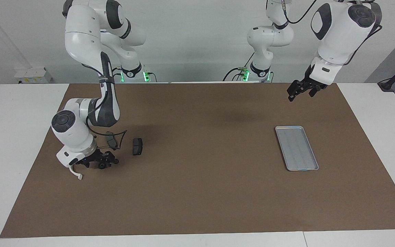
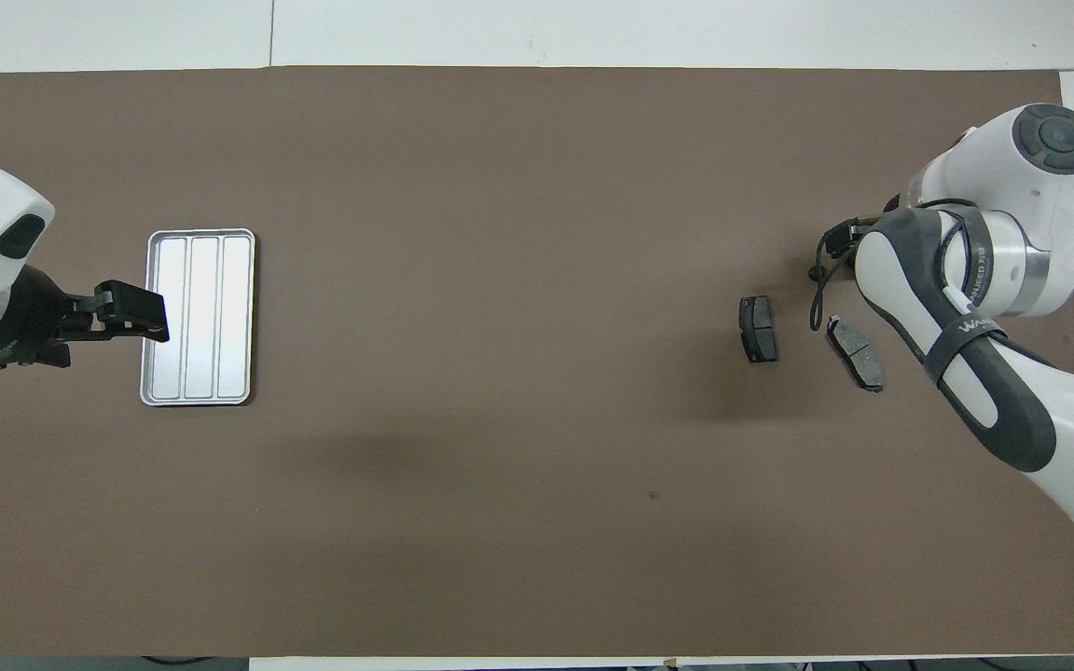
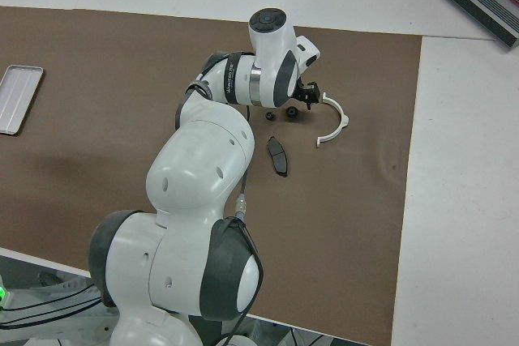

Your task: Pick bearing gear from pile to tray

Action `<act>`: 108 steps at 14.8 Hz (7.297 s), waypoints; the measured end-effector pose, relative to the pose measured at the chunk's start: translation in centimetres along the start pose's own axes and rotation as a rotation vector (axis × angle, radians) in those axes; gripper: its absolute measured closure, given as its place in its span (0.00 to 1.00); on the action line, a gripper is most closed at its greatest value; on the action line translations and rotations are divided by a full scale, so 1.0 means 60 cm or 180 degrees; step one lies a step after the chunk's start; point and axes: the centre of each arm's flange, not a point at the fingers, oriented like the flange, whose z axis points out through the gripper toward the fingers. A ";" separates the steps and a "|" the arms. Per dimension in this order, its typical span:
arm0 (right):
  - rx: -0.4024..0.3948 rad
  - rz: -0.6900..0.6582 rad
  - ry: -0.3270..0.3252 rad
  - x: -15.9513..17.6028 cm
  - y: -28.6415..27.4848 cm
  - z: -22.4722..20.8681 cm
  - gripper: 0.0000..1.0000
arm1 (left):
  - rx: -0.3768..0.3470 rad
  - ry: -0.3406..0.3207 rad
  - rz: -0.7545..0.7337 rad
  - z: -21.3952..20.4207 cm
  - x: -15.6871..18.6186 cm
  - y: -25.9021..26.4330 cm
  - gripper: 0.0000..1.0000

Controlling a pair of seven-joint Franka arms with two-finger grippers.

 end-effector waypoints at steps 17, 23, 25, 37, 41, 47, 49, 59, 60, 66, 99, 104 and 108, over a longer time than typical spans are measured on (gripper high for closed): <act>0.0004 -0.0111 0.0004 -0.002 0.006 -0.002 0.65 | -0.0075 0.0237 -0.0101 0.021 -0.002 0.006 0.00; 0.0012 -0.0095 0.0243 0.027 -0.092 -0.242 0.65 | -0.0076 0.0237 -0.0105 0.033 -0.001 0.007 0.00; 0.0042 0.0081 0.0252 0.023 -0.165 -0.278 0.65 | -0.0076 0.0237 -0.0105 0.037 -0.001 0.007 0.00; 0.0217 0.1124 0.0287 -0.128 -0.642 -0.235 0.65 | -0.0094 0.0264 -0.0172 0.065 -0.002 0.021 0.00; 0.0255 0.1109 0.0321 -0.145 -0.665 -0.156 0.65 | -0.0101 0.0278 -0.0199 0.070 -0.003 0.029 0.00; 0.0284 0.1097 0.0344 -0.154 -0.711 -0.062 0.65 | -0.0114 0.0276 -0.0207 0.087 -0.008 0.078 0.00; 0.0278 0.1093 0.0337 -0.156 -0.715 -0.055 0.65 | -0.0125 0.0286 -0.0247 0.095 -0.007 0.094 0.00; 0.0312 0.1091 0.0376 -0.158 -0.713 -0.019 0.65 | -0.0144 0.0294 -0.0355 0.117 -0.005 0.129 0.00; 0.0311 0.1093 0.0377 -0.158 -0.713 -0.019 0.65 | -0.0148 0.0297 -0.0359 0.120 -0.007 0.139 0.00; 0.0362 0.1162 0.0457 -0.133 -0.695 -0.044 0.07 | -0.0148 0.0288 -0.0368 0.130 -0.007 0.153 0.00; 0.0069 -0.0542 0.0188 -0.030 -0.114 -0.077 0.00 | 0.0005 0.0036 -0.0823 0.427 0.008 0.660 0.00; 0.0064 -0.0586 0.0203 -0.038 -0.112 -0.034 0.00 | -0.0046 0.0081 -0.0866 0.427 -0.007 0.643 0.00; 0.0058 -0.0645 0.0165 -0.043 -0.082 -0.022 0.00 | -0.0266 0.0230 -0.0989 0.419 -0.026 0.630 0.00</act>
